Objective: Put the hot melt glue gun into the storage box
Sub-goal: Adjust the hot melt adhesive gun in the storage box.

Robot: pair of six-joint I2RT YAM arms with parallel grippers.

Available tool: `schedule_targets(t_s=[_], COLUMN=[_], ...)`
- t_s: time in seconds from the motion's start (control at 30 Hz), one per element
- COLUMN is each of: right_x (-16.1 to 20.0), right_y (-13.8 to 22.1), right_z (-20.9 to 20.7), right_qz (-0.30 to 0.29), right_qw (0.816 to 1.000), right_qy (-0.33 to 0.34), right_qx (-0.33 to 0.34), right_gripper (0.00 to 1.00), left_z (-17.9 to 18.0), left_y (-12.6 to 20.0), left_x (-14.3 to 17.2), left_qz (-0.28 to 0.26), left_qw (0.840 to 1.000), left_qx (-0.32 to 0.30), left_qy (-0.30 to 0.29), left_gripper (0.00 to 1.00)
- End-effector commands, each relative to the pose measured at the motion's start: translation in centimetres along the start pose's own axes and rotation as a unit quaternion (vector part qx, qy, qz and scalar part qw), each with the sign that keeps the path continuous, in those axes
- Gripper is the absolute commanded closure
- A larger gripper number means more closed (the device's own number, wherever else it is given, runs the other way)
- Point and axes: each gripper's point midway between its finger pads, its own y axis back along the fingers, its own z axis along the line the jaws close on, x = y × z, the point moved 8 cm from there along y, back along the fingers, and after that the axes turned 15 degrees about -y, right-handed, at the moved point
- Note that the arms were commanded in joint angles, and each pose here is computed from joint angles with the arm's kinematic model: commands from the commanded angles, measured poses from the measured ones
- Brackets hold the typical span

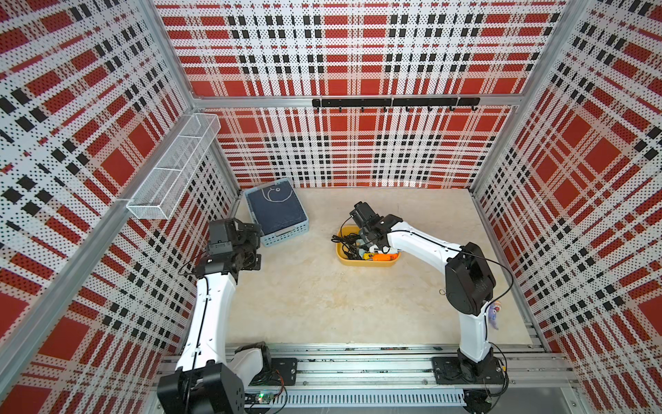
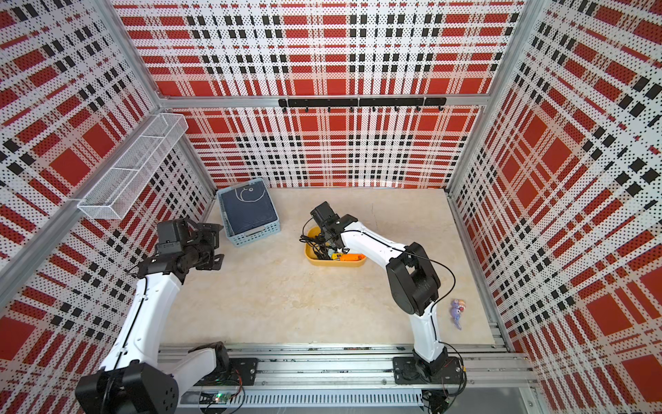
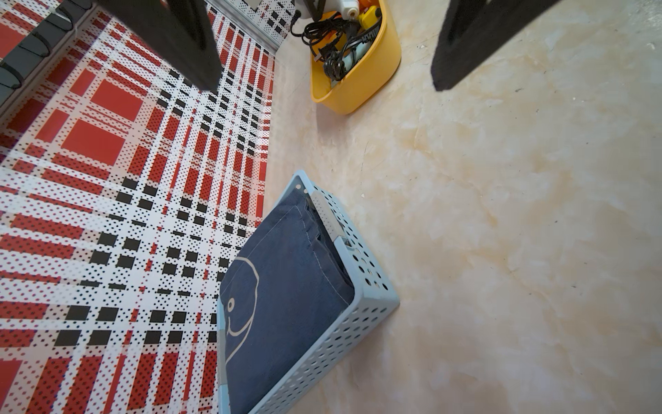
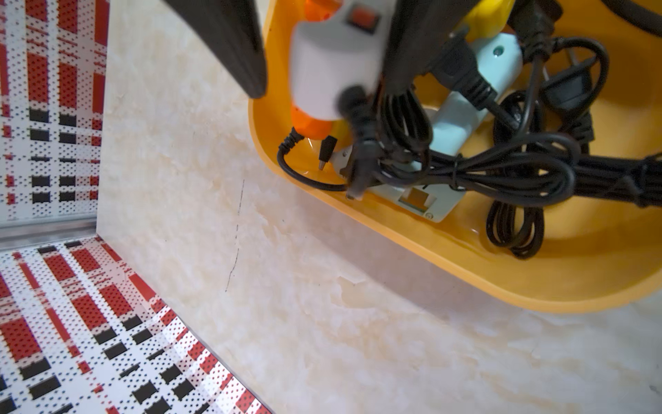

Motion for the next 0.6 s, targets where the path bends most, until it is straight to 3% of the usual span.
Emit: schedule_targets(t_s=[0.0,0.2,0.33,0.47,0.57], right_x=[-0.6,-0.4,-1.7,-3.0,-2.9], right_y=[-0.4,0.1,2.2,4.6,6.0], right_z=[0.2,-0.2,-1.1,-1.7,-1.0], right_qz=[-0.021,-0.013,-0.013,-0.014,0.002], right_qw=[1.000,1.000,0.999,0.992,0.976], right_qy=[-0.016,-0.002,0.044,0.090,0.145], right_qx=[0.014,0.008,-0.002,-0.086,-0.164], right_gripper=[0.62,0.88,0.94,1.00,1.00], left_z=[-1.0,-1.0,-0.9,-0.9,-1.0], left_y=[0.8,1.0,1.2,1.1,1.0], left_x=[-0.8,-0.9,-1.0,-1.1,-1.2], left_qz=[-0.019,-0.022,-0.024,-0.024,-0.023], left_qw=[1.000,1.000,1.000,1.000,1.000], left_qx=[0.014,0.015,0.016,0.013,0.012], left_qy=[-0.011,-0.010,-0.009,-0.010,-0.010], left_gripper=[0.02,0.02,0.02,0.02,0.02])
